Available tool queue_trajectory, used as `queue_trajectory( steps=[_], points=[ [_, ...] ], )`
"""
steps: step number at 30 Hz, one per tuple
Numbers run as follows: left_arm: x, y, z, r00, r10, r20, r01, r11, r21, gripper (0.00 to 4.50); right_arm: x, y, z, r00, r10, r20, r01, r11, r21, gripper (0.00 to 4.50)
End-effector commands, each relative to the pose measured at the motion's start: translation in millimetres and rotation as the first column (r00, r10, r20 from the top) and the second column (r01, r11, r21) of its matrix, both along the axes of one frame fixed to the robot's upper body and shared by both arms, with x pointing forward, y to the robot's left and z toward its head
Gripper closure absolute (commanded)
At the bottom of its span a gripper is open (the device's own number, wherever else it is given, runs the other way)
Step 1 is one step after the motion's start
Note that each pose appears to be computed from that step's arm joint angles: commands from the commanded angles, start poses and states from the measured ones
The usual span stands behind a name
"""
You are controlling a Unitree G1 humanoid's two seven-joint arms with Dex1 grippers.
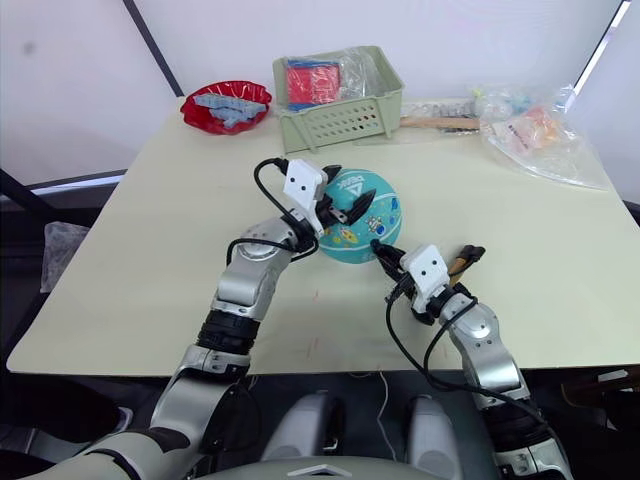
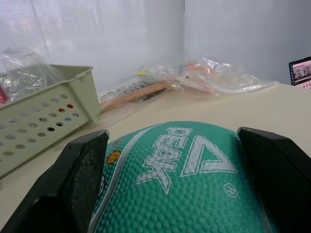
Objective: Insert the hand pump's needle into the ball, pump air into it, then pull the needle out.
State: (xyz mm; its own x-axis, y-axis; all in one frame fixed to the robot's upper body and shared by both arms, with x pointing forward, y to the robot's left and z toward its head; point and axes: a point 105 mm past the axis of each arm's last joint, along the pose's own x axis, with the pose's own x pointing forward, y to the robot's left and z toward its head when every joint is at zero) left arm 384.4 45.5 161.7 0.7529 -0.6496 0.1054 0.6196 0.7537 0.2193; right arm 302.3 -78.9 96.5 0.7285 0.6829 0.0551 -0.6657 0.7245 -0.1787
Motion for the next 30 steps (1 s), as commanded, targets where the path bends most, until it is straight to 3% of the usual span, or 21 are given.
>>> queue_trajectory(
  steps=[1,13,30],
  points=[
    [-0.1,1.8,-64.4,0.982,0.064,-0.177,-0.042,0.991,0.128,0.00,-11.8,7.2,40.4,0.988,0.061,0.140,-0.072,0.995,0.074,4.44],
    [14.7,1.5,-102.6,0.949,0.166,-0.267,-0.121,0.976,0.179,0.00,-28.9,1.2,37.3,0.972,0.114,0.208,-0.113,0.993,-0.015,4.44],
    [15.6,-1.5,-116.4,0.945,0.180,-0.273,-0.125,0.970,0.209,0.00,-53.4,-14.9,32.6,0.952,0.156,0.265,-0.124,0.983,-0.136,4.44]
  ],
)
